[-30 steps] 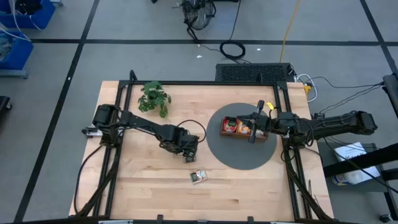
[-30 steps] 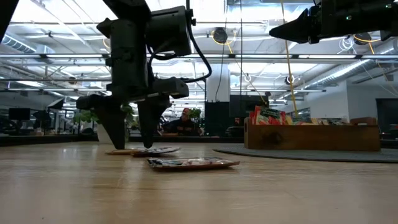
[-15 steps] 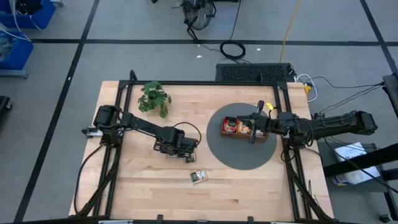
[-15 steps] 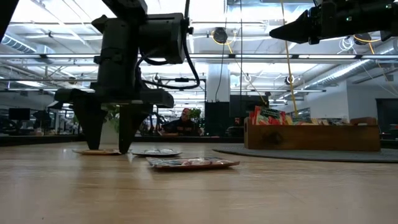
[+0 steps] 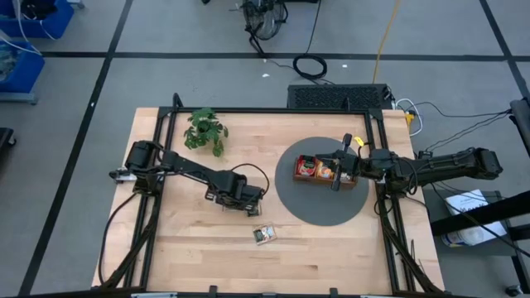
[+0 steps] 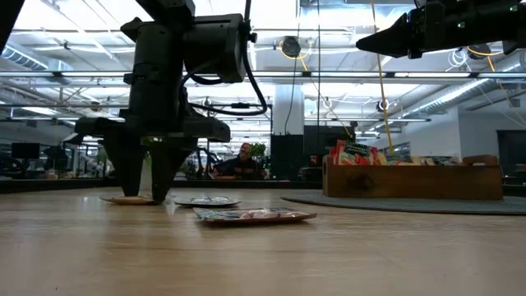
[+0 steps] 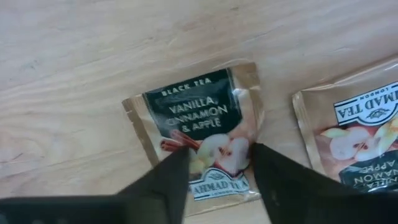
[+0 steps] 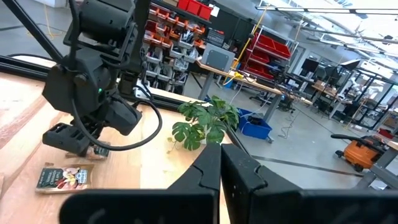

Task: Pick & Place Tea
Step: Put the brown tea bag into the right section of the wooden organizer

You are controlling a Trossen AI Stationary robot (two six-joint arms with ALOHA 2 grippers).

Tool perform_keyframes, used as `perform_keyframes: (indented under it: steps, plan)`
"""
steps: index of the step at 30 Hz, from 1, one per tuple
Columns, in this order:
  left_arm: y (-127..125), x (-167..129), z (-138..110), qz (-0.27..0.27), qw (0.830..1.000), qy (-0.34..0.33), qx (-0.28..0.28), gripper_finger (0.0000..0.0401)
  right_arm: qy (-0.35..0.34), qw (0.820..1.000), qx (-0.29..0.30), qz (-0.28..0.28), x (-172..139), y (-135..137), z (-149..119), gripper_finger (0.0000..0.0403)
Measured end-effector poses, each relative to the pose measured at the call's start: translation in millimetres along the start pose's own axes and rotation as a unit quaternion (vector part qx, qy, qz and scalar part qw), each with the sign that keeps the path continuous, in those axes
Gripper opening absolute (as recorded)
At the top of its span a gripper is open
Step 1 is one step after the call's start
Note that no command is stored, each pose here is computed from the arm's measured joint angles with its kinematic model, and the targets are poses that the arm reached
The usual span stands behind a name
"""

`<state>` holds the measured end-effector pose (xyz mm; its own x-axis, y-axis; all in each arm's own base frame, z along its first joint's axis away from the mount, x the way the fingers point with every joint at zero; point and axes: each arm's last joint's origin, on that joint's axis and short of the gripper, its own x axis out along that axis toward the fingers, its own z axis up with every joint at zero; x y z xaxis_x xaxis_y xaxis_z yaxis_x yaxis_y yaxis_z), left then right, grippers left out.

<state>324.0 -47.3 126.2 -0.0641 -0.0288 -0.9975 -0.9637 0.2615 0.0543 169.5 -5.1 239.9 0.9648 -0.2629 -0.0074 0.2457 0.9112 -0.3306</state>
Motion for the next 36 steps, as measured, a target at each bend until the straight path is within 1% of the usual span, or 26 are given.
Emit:
perform_keyframes:
  steps: [7,8,9,13,17,20,23,26,28,29,31,33,34,36]
  plan:
    - [-1.3,2.3,0.8,-0.002,0.999,0.005,0.034,0.0035,-0.003,1.000,0.001,-0.001,0.0,-0.3,0.7,0.0000]
    - [-1.3,1.9,0.8,-0.004,0.999,0.005,0.040,0.0019,-0.003,1.000,0.001,-0.001,0.0,-0.2,0.6,0.0000]
    - [-1.6,1.9,0.9,-0.006,0.999,0.004,0.049,0.0012,-0.003,1.000,0.001,-0.001,0.0,-0.2,0.5,0.0000]
    - [-2.2,1.6,0.8,-0.010,0.994,0.000,0.110,0.0008,-0.003,1.000,0.001,-0.001,0.0,-0.2,0.5,0.0000]
    - [-0.8,-8.9,0.7,-0.028,0.989,-0.026,0.146,0.0004,-0.003,1.000,0.012,-0.001,0.0,-0.2,0.5,0.0000]
    - [0.9,-23.3,-0.9,-0.040,0.981,-0.090,0.165,0.0002,-0.001,1.000,0.030,0.003,0.0,0.2,-0.1,0.0000]
    - [3.8,-45.2,-3.0,-0.056,0.962,-0.167,0.210,0.0002,-0.011,0.998,0.034,0.044,0.4,2.8,0.2,0.0000]
    - [3.5,-57.2,-7.8,-0.048,0.927,-0.243,0.280,0.0001,-0.019,0.993,0.048,0.102,3.2,7.9,-1.2,0.0000]
    - [-0.1,-61.7,-10.9,-0.036,0.891,-0.295,0.343,0.0001,-0.011,0.992,0.066,0.111,7.5,10.6,-4.1,0.0000]
    - [-3.5,-64.9,-12.3,-0.034,0.869,-0.321,0.375,0.0001,0.000,0.992,0.072,0.108,9.7,11.5,-6.8,0.0000]
    - [-10.0,-67.7,-15.1,-0.015,0.819,-0.362,0.445,0.0001,0.018,0.990,0.091,0.104,15.3,13.4,-12.1,0.0000]
    - [-18.6,-66.7,-17.3,0.015,0.761,-0.401,0.510,0.0001,0.034,0.988,0.111,0.104,20.5,15.0,-17.5,0.0000]
    - [-22.6,-67.3,-18.5,0.031,0.734,-0.423,0.531,0.0001,0.038,0.987,0.119,0.104,23.3,16.4,-19.6,0.0000]
    - [-27.5,-70.8,-20.5,0.071,0.685,-0.463,0.557,0.0001,0.044,0.986,0.123,0.105,28.6,19.3,-23.5,0.0001]
